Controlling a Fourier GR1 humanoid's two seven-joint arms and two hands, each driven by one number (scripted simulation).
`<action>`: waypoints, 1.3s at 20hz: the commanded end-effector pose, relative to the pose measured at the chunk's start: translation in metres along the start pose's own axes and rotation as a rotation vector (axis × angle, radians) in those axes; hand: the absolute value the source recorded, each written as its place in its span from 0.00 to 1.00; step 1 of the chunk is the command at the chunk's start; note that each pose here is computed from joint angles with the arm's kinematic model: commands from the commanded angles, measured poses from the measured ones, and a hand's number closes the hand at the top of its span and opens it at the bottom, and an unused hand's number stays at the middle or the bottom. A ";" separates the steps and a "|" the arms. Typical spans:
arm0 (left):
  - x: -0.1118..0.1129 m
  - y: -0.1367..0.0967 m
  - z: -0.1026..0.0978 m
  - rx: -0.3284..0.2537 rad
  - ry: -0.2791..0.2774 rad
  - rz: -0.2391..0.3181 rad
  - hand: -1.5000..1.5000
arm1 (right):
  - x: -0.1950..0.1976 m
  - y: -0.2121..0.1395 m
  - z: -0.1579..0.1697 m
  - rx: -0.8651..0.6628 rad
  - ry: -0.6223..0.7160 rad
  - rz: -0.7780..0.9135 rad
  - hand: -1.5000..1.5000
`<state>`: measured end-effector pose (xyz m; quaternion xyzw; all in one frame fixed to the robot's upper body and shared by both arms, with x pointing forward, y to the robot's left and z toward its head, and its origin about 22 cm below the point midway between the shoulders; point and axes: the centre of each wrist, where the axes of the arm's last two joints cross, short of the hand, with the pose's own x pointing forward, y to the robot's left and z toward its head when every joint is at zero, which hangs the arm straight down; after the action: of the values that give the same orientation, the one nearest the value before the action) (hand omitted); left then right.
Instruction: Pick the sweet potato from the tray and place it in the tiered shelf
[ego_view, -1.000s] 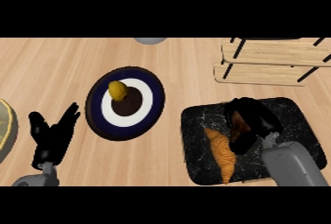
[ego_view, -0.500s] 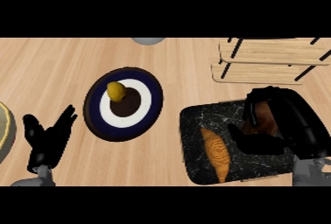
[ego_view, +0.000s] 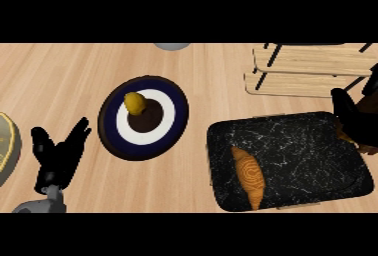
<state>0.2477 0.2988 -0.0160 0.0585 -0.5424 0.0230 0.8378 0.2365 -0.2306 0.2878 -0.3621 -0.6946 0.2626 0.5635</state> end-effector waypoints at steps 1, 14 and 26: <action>-0.008 0.002 0.002 -0.015 0.050 0.013 0.50 | 0.015 -0.043 -0.017 -0.052 0.073 0.003 1.00; -0.005 0.003 -0.003 -0.023 0.035 0.005 0.50 | 0.001 -0.115 -0.104 -0.110 0.144 -0.030 1.00; -0.016 -0.002 0.003 -0.046 0.027 0.006 0.50 | -0.050 -0.103 -0.158 -0.021 0.101 0.070 1.00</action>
<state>0.2488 0.2978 -0.0135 0.0499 -0.5509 0.0109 0.8330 0.3610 -0.3266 0.3796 -0.3985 -0.6591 0.2430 0.5896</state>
